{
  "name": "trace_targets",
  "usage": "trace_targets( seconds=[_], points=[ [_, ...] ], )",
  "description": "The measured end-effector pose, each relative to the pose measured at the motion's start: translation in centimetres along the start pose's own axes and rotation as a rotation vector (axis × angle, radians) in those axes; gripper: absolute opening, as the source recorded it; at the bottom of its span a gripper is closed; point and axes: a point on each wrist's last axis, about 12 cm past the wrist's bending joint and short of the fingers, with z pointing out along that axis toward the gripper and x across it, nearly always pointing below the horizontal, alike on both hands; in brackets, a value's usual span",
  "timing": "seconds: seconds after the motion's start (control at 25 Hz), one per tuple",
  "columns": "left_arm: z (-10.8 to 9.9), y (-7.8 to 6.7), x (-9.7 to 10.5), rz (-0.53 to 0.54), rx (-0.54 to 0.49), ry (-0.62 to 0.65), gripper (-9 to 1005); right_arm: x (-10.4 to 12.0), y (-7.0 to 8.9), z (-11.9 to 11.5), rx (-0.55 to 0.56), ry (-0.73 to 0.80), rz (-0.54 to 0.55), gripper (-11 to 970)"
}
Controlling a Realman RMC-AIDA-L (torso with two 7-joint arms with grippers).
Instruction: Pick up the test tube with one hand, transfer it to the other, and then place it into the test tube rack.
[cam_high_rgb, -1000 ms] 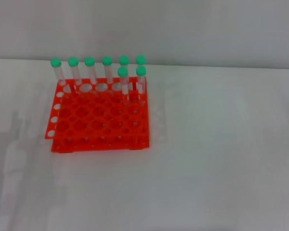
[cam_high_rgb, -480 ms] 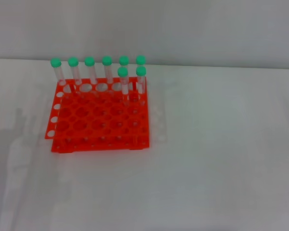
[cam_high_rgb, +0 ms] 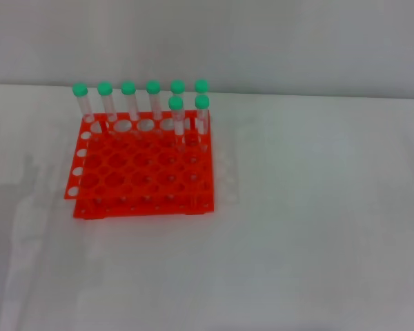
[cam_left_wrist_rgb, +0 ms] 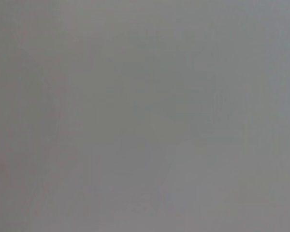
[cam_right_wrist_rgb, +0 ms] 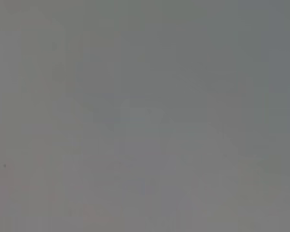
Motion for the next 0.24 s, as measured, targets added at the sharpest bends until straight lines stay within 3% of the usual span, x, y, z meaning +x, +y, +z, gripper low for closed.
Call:
trace_targets(
  seconds=[0.24],
  points=[
    [0.08, -0.04, -0.06, 0.000, 0.003, -0.003, 876, 0.11, 0.08, -0.08, 0.000, 0.004, 0.005, 877]
  ],
)
